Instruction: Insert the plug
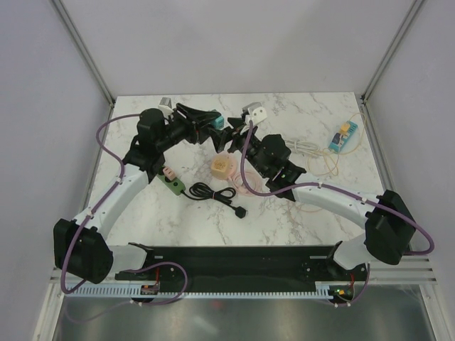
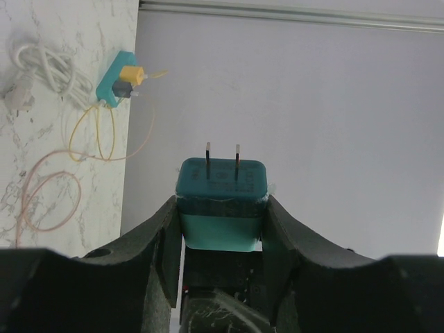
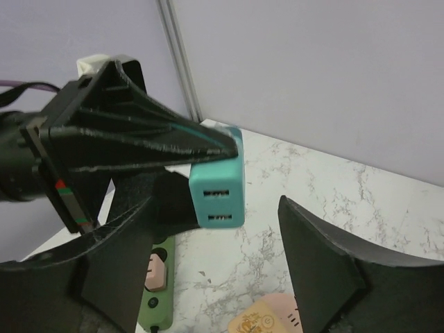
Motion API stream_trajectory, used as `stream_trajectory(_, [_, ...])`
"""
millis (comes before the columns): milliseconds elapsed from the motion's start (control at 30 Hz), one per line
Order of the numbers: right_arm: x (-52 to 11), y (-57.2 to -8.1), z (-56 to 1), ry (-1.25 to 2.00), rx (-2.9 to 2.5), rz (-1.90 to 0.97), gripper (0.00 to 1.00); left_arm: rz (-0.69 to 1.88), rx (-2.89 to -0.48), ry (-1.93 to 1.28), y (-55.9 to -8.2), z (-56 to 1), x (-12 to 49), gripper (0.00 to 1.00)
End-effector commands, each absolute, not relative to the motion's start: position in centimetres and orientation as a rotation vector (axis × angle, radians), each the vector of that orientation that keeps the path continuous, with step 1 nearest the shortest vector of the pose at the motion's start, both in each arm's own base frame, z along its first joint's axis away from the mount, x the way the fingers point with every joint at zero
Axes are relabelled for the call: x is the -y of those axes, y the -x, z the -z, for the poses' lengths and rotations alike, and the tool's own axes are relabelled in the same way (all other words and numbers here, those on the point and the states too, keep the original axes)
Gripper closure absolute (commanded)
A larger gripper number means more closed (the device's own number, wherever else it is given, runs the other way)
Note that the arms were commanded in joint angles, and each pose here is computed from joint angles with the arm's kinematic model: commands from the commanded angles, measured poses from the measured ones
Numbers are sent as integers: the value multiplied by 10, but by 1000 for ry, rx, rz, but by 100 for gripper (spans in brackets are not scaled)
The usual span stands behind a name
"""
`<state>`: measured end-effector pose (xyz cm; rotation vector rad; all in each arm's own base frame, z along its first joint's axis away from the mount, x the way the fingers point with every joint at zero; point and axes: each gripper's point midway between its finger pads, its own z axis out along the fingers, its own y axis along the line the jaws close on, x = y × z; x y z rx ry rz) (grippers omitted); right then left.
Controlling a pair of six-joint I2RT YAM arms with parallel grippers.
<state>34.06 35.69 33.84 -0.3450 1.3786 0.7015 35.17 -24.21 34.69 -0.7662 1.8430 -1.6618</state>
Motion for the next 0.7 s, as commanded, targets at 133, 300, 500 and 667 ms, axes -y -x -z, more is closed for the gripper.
stream_trajectory(133, [-343, -343, -382, 269, -1290, -687, 21, 1700, -1873, 645, -330, -351, 251, 98])
stream_trajectory(300, [-348, -345, -375, 294, -1308, -680, 31, 1715, -1856, 636, -326, -360, 251, 98])
stream_trajectory(500, [-351, -346, -368, 305, -1311, -674, 63, 1728, -1867, 609, -318, -355, 251, 89])
stream_trajectory(667, [-355, -348, -359, 321, -1329, -671, 67, 1744, -1888, 572, -311, -348, 253, 72])
